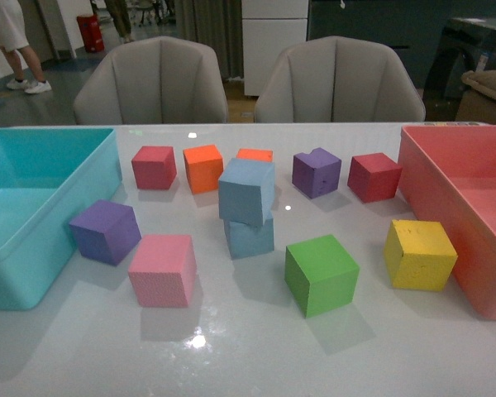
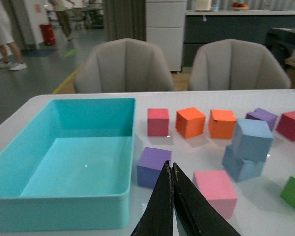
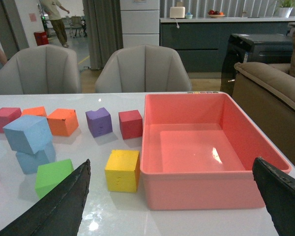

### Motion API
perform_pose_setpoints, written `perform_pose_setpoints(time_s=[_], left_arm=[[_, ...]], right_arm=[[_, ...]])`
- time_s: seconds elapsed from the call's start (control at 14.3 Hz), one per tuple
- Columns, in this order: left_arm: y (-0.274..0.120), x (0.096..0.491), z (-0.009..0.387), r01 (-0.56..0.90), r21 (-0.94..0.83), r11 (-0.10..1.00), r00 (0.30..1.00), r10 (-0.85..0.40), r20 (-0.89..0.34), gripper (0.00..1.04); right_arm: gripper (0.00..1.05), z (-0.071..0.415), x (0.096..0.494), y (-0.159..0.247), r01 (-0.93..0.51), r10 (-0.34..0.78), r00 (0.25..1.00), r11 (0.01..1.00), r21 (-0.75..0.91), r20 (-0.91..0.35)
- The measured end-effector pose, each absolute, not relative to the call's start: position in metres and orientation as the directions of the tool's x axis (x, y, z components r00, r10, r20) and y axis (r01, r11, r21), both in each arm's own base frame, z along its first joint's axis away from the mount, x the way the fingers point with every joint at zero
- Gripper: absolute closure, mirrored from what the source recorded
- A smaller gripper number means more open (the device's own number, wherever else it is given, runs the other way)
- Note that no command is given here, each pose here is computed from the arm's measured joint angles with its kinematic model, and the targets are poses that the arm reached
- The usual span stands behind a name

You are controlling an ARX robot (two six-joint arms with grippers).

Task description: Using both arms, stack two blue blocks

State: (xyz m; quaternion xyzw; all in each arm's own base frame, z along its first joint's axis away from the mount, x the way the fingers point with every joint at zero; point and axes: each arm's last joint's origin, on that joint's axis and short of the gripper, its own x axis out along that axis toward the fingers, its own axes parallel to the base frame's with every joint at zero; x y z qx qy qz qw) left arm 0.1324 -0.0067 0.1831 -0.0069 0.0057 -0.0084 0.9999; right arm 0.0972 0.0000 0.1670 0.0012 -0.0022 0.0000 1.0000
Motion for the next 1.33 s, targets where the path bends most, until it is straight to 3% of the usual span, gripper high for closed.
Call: perform_pose_setpoints(time_s=[0.07,1.33], left_arm=[[0.001,0.128,0.181,-0.023,-0.014,1.000,1.000,0.023,-0.004,1.03],[0.000,0.098,0.166,-0.001,-0.014,1.000,1.000,0.001,-0.005,1.03]], right_arm=[[0.06,0.167,0.097,0.000,0.000,0.000,1.000,1.000,0.002,0.005],[0.06,0.167,0.097,0.000,0.000,0.000,1.000,1.000,0.002,0.004]])
